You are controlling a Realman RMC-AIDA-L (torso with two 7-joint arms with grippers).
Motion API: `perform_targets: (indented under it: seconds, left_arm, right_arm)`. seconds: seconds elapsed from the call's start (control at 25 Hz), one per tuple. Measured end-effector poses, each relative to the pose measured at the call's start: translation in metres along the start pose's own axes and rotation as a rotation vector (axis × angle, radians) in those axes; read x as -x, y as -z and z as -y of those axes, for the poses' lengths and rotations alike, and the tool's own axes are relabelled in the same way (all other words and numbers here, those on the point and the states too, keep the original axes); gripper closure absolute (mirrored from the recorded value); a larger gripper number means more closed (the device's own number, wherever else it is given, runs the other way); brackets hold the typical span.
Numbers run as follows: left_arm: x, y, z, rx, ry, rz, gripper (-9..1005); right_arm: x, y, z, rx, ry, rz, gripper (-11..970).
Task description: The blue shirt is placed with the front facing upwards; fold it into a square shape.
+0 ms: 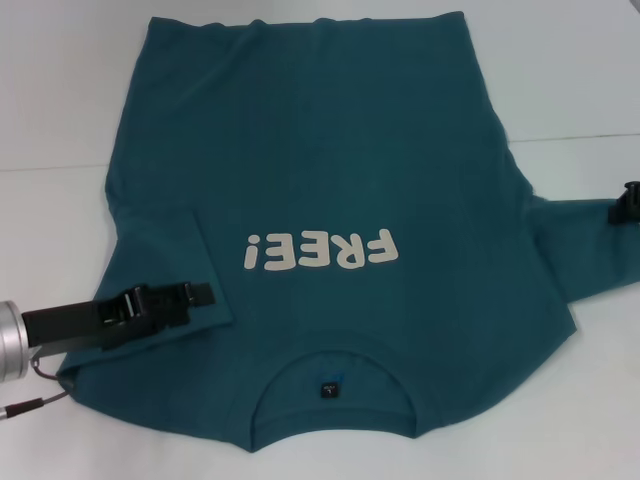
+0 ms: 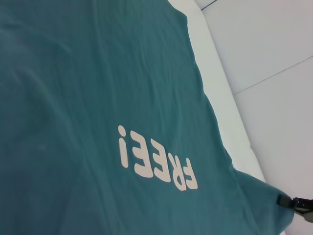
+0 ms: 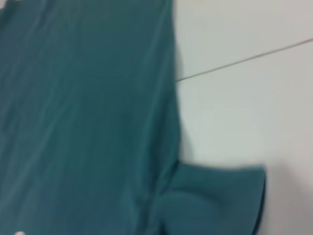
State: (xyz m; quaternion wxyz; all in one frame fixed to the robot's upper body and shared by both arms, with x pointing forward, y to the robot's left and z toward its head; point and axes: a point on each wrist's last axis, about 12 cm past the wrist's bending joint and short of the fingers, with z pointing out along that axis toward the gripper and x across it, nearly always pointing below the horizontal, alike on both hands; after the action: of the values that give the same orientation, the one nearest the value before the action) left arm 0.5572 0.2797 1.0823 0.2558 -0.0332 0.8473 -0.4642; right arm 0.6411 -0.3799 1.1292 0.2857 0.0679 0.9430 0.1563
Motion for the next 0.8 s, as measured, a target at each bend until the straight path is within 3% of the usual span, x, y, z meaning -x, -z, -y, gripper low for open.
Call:
perform_targets:
  seconds: [0.52,0.8]
  left_arm:
    - [-0.003,0.003,-0.004,0.010,0.010,0.005,396]
    - [-0.003,0.003,-0.004,0.011,0.010,0.006,396]
  right_arm:
    - [0.033,0.003,-0.029,-0.067,0.106,0.027,947]
    - [0.040,0.005,-0.032,-0.108,0.112,0.032,947]
